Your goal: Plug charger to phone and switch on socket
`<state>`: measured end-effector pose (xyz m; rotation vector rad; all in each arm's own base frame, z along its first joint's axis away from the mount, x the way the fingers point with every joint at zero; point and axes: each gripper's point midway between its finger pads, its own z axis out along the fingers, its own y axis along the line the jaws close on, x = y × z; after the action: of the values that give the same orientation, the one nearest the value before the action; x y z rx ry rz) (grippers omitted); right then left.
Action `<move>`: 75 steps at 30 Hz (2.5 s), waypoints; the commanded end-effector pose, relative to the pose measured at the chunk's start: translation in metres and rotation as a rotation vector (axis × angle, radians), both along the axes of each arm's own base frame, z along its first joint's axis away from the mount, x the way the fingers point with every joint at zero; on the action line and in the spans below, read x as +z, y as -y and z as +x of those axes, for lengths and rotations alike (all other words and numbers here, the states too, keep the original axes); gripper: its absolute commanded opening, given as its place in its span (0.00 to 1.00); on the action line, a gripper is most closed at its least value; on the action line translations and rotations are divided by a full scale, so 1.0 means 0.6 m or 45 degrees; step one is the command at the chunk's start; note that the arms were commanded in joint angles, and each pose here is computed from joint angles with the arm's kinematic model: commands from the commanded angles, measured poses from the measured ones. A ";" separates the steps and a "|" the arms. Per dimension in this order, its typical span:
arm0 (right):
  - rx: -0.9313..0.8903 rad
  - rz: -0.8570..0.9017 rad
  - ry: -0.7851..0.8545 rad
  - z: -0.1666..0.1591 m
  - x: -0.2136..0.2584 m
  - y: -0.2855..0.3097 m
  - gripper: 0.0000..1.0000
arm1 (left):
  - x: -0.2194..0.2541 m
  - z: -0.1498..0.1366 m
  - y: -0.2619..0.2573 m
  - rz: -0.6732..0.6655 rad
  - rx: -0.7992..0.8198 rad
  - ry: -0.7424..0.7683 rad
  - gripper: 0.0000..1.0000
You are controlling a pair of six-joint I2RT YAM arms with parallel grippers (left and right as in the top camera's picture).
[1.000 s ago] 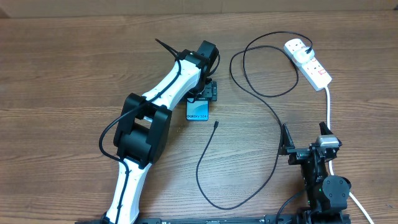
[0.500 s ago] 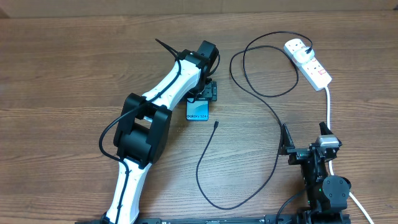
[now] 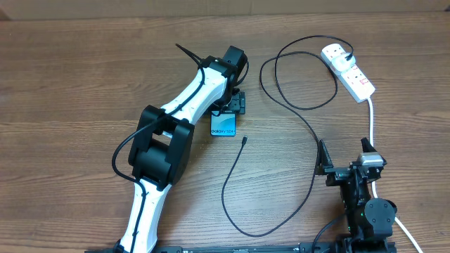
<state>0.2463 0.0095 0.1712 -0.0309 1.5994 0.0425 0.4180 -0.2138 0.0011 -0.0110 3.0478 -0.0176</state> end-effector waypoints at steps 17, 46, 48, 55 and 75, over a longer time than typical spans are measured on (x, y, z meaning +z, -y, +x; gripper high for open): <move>-0.016 0.004 0.006 0.000 -0.002 0.004 1.00 | -0.042 -0.024 -0.027 0.104 -0.016 -0.074 0.86; -0.016 0.004 0.006 0.000 -0.002 0.004 1.00 | -0.042 -0.025 -0.028 0.105 -0.016 -0.076 0.80; -0.016 0.004 0.006 0.000 -0.002 0.004 1.00 | -0.042 -0.025 -0.028 0.105 -0.016 -0.076 0.80; -0.016 0.004 0.006 0.000 -0.002 0.004 1.00 | -0.042 -0.025 -0.028 0.105 -0.016 -0.076 0.76; -0.016 0.004 0.006 0.000 -0.002 0.004 1.00 | -0.042 -0.030 -0.031 0.113 -0.016 -0.094 0.74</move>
<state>0.2463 0.0095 0.1711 -0.0315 1.5997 0.0420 0.4167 -0.2134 0.0012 -0.0113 3.0531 -0.0179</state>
